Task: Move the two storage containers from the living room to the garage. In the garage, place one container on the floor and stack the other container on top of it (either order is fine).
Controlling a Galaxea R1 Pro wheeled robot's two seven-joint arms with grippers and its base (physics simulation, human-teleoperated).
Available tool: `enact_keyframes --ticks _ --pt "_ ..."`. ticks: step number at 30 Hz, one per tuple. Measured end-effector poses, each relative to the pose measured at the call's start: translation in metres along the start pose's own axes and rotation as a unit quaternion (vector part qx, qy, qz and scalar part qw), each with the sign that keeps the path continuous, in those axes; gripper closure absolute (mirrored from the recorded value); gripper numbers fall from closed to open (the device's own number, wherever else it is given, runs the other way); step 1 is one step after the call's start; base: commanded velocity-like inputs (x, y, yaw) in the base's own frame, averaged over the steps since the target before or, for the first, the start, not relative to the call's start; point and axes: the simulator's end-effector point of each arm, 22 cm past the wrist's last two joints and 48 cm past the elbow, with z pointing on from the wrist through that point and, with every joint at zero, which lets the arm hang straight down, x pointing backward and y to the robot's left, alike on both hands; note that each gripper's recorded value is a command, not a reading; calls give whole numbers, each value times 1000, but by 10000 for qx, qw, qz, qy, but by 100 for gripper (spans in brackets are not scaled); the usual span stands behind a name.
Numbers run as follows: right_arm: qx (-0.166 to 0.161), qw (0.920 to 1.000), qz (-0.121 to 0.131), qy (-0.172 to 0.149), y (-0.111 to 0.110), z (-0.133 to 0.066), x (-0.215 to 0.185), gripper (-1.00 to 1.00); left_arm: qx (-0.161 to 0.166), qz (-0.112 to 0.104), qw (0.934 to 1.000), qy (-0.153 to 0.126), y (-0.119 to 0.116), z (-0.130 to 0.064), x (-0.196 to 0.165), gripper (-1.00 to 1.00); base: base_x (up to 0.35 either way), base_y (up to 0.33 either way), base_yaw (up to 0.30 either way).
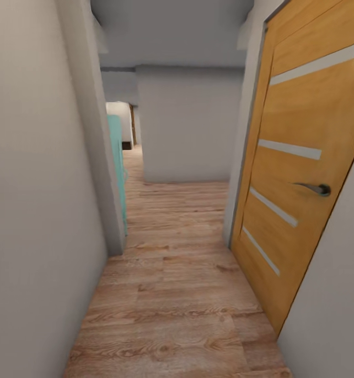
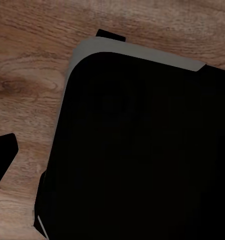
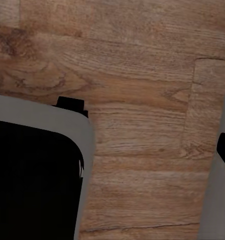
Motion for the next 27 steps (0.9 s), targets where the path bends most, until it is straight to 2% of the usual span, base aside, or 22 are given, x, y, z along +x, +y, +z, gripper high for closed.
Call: enact_keyframes --ticks 5,27 --pt "1 10000 6 -3 0 0 0 -100 -3 -1 10000 0 0 0 0 -100 254 0 97" --pt "38 10000 -27 21 -6 0 2 -100 1 -3 10000 34 0 0 1 -100 315 0 2"
